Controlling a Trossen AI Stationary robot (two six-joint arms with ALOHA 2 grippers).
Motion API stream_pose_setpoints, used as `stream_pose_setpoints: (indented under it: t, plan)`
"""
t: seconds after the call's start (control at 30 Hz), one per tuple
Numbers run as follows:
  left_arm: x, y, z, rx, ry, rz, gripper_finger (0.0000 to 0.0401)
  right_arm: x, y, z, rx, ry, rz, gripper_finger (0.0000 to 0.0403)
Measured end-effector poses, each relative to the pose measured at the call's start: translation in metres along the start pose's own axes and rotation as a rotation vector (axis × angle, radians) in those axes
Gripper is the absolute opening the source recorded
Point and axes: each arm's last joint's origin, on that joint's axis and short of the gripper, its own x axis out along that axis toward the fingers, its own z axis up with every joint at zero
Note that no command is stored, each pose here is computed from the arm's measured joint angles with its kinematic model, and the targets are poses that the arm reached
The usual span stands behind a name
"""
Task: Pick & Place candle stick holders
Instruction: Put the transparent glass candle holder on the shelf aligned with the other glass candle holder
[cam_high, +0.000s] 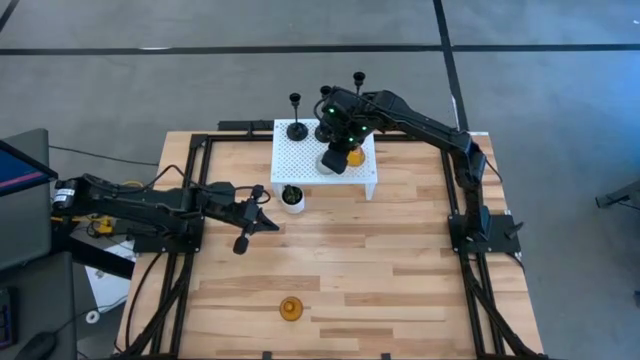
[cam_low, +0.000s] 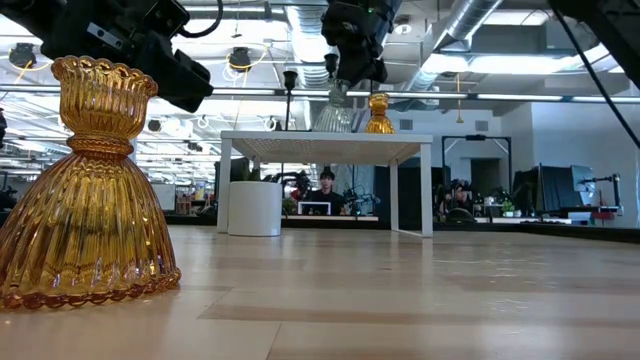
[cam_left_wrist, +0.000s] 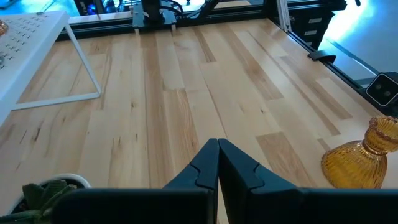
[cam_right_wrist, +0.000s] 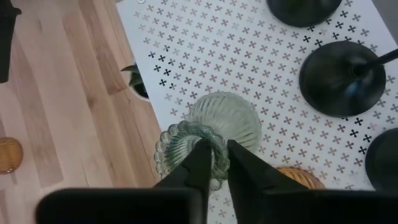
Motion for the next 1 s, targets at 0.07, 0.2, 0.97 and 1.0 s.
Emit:
stream_pose_setpoints:
  t: [0.07,0.2,0.97,1.0]
  plan:
    - [0.0,0.0,0.0,0.0,0.0,0.0,0.0008,0.002,0.0,0.0,0.004,0.003,-0.001,0.0055]
    - [0.0,0.0,0.0,0.0,0.0,0.0,0.0008,0.004,0.0,0.001,0.003,0.002,-0.001,0.007]
    - [0.0,0.0,0.0,0.0,0.0,0.0,0.0008,-0.002,-0.013,0.004,0.022,-0.043,-0.017,0.0062]
    - [0.0,0.0,0.0,0.0,0.0,0.0,0.0008,-0.002,-0.013,0.004,0.022,-0.041,-0.017,0.0062]
